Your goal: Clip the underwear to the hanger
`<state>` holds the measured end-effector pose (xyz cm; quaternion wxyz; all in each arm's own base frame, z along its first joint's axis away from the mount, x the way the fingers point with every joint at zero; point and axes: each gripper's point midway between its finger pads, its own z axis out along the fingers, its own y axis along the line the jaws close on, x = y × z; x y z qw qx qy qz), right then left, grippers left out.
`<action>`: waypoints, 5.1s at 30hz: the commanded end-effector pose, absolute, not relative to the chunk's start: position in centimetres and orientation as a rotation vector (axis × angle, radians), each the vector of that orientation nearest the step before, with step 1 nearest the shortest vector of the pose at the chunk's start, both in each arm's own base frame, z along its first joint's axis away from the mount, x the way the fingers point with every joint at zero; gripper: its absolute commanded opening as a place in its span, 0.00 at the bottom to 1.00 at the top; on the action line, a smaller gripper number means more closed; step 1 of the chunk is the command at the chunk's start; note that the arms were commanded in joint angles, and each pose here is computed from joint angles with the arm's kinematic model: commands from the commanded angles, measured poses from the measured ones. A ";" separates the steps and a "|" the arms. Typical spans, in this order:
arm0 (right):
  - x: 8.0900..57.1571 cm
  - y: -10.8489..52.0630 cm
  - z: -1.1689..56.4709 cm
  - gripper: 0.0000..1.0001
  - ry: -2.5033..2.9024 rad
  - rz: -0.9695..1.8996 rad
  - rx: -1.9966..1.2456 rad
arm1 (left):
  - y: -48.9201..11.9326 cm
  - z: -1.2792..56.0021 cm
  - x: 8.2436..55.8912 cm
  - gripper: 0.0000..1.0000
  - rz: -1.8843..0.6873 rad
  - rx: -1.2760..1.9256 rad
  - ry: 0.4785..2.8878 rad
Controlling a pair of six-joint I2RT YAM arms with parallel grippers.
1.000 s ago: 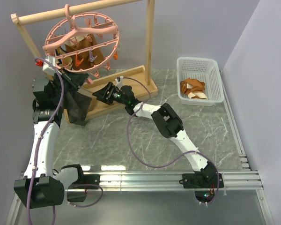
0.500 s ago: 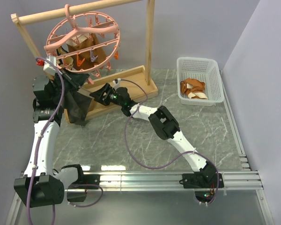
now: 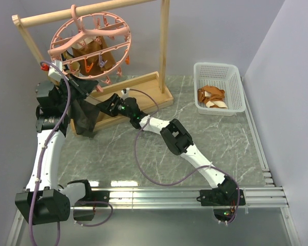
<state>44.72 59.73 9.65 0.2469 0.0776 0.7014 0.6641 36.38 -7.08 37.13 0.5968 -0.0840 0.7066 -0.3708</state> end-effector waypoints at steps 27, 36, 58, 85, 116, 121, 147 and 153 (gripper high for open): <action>42.2 58.2 18.5 0.00 1.572 1.902 -0.095 | -6.6 37.1 37.0 0.00 -0.824 -0.182 1.654; 41.5 54.2 22.8 0.00 1.429 1.518 -0.313 | -6.0 36.3 37.7 0.00 -0.798 -0.214 1.675; 35.3 53.1 28.7 0.00 0.974 0.766 -0.686 | -5.1 35.1 38.1 0.00 -0.711 -0.214 1.737; 32.5 53.1 31.5 0.00 0.729 0.716 -0.895 | -5.3 32.3 37.7 0.00 -0.652 -0.103 1.848; 33.7 53.9 33.5 0.00 0.740 0.799 -0.937 | -5.6 31.1 37.5 0.00 -0.639 -0.018 1.887; 34.2 54.0 33.6 0.00 0.739 0.798 -0.939 | -5.8 31.1 37.5 0.00 -0.649 -0.013 1.887; 36.2 53.1 36.4 0.00 0.681 0.698 -0.905 | -5.6 31.8 38.1 0.10 -0.641 -0.023 1.891; 36.2 53.0 36.3 0.00 0.676 0.694 -0.923 | -5.6 32.5 38.3 0.19 -0.649 -0.036 1.864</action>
